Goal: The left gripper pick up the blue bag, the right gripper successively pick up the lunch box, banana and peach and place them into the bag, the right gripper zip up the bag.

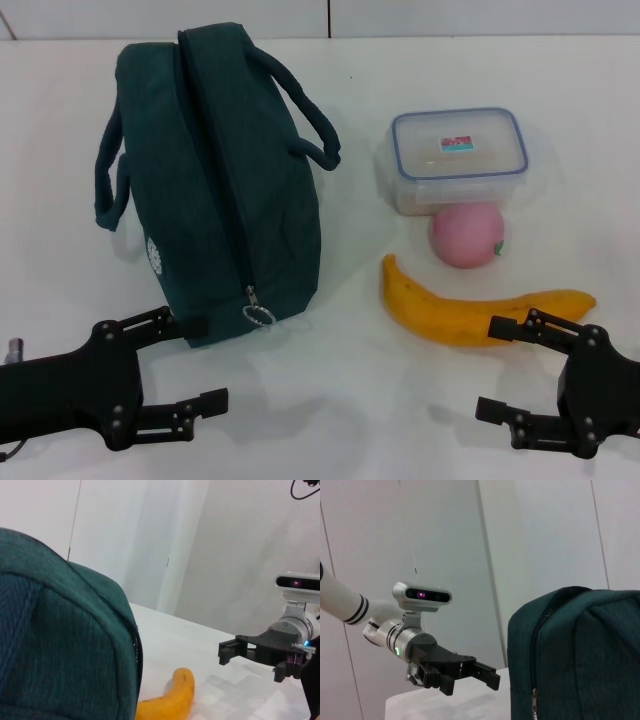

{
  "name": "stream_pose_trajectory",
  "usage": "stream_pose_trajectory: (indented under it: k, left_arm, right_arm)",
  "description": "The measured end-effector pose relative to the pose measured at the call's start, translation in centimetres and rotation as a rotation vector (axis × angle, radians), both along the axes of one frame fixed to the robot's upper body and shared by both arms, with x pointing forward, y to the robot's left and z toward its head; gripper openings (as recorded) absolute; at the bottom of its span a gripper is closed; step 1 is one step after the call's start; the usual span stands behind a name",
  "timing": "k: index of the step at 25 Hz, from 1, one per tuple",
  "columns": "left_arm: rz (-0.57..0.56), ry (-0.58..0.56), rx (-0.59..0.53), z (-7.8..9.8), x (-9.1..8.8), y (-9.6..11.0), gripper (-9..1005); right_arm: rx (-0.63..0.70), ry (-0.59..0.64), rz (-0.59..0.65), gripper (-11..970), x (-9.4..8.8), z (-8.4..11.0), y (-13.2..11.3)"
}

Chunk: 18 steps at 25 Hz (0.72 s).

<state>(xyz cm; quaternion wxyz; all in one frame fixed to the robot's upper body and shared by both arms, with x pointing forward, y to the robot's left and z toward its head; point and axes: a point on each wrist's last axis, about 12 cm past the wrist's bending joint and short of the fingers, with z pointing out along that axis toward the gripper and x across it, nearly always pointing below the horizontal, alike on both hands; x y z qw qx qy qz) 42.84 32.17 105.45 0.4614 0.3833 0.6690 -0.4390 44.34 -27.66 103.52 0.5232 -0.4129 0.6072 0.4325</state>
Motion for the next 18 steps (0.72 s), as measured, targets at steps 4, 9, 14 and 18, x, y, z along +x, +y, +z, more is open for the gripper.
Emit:
stream_pose_trajectory:
  k: [4,9,14,18]
  left_arm:
    - [0.0,0.001,0.0,0.0,0.0,0.0,871]
    - [0.0,0.005,0.0,-0.1,-0.1,0.0,867]
    - [-0.015,0.025,-0.029,0.1,-0.5,0.0,862]
    - [-0.005,0.13,-0.081,0.9,-0.9,1.0,858]
  right_arm:
    - [0.0,0.001,0.002,824,0.0,0.0,0.0]
    - [0.001,0.001,0.004,825,0.0,0.0,0.0]
    - [0.001,0.0,0.001,825,0.0,0.0,0.0]
    - [0.0,0.001,-0.005,824,-0.1,0.0,-0.1]
